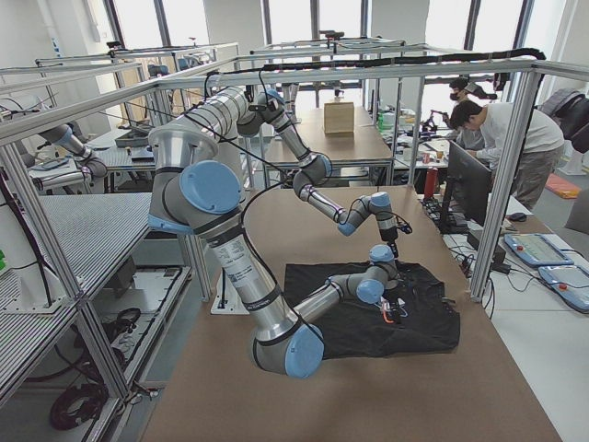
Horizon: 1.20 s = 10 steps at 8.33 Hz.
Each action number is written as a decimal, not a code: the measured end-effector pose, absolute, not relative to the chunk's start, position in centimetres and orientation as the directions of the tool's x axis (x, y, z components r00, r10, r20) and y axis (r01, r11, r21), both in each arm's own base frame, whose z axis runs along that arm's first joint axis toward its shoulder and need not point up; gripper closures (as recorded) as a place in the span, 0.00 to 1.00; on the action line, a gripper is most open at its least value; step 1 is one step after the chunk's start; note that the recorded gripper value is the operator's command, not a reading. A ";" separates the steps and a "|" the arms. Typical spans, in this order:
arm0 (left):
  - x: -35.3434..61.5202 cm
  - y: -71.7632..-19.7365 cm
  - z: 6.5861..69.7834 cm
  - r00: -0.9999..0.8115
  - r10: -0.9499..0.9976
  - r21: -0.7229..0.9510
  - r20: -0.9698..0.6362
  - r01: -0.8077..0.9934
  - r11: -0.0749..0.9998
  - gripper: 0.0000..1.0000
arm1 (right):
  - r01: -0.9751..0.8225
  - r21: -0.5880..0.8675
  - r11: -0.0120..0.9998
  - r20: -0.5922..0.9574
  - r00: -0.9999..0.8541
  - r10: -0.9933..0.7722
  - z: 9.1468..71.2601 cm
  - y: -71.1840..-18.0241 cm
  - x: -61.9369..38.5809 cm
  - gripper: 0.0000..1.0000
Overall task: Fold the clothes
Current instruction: 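Move the left gripper to the shirt's shoulder nearest it, then move both grippers down along the shirt sides toward the hem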
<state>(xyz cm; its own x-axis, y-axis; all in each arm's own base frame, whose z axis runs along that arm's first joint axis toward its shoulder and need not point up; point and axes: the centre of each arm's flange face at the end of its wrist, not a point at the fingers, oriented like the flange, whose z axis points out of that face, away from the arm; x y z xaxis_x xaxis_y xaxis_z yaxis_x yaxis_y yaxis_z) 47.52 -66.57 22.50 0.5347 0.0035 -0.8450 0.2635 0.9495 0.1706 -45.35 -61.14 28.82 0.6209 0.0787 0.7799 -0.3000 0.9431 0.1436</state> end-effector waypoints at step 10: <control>43.7 -49.7 28.0 0.473 -0.021 0.167 -0.881 0.351 0.921 0.00 | -0.388 0.060 0.920 0.788 0.584 0.195 28.4 -50.5 -47.7 0.08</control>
